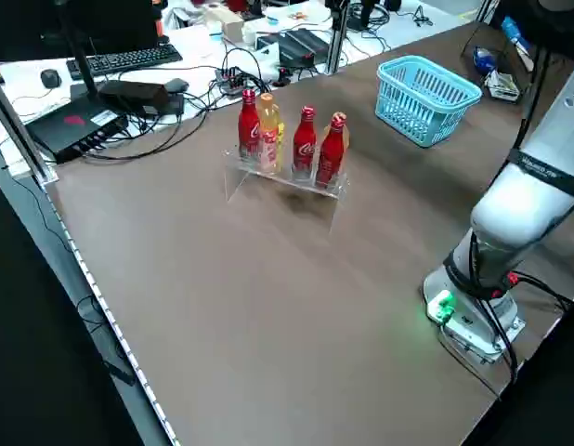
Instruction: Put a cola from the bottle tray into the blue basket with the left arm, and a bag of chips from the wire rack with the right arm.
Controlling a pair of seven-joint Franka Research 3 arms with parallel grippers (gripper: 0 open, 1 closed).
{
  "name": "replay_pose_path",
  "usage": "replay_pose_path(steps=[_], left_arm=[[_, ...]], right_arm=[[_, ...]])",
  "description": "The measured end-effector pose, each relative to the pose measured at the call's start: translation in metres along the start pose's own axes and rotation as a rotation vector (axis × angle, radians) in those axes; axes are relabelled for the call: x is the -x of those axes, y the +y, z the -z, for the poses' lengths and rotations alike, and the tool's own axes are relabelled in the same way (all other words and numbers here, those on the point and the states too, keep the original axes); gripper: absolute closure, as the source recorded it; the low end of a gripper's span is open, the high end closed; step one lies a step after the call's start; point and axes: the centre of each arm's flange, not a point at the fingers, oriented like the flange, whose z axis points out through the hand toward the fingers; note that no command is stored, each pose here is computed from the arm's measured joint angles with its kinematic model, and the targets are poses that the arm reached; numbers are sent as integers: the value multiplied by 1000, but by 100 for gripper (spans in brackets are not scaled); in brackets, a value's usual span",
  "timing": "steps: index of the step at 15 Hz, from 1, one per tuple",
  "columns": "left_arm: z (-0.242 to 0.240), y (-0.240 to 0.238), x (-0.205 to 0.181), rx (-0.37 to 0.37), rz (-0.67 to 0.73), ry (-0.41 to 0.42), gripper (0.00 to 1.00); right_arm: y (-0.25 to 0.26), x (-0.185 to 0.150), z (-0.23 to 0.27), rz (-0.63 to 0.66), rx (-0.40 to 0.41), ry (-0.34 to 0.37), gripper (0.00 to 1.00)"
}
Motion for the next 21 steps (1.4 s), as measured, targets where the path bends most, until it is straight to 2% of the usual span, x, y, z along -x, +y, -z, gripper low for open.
replay_pose_path(steps=[7,11,13,14,17,21], left_arm=[[-4,-10,-3,8,24,-11,0],[-18,-80,-6,21,103,-52,0],[-22,-119,-5,34,88,-57,0],[-27,-141,-4,41,63,-56,0],[-48,-140,-10,41,42,-49,0],[-79,-139,-13,44,-3,-56,0]], right_arm=[[-5,-1,-1,11,14,4,0],[-7,0,-3,16,16,-12,0],[-2,4,-5,85,21,-41,0],[18,8,-6,195,15,-66,0],[52,14,-5,273,23,-81,0],[58,13,-14,294,43,-105,0]])
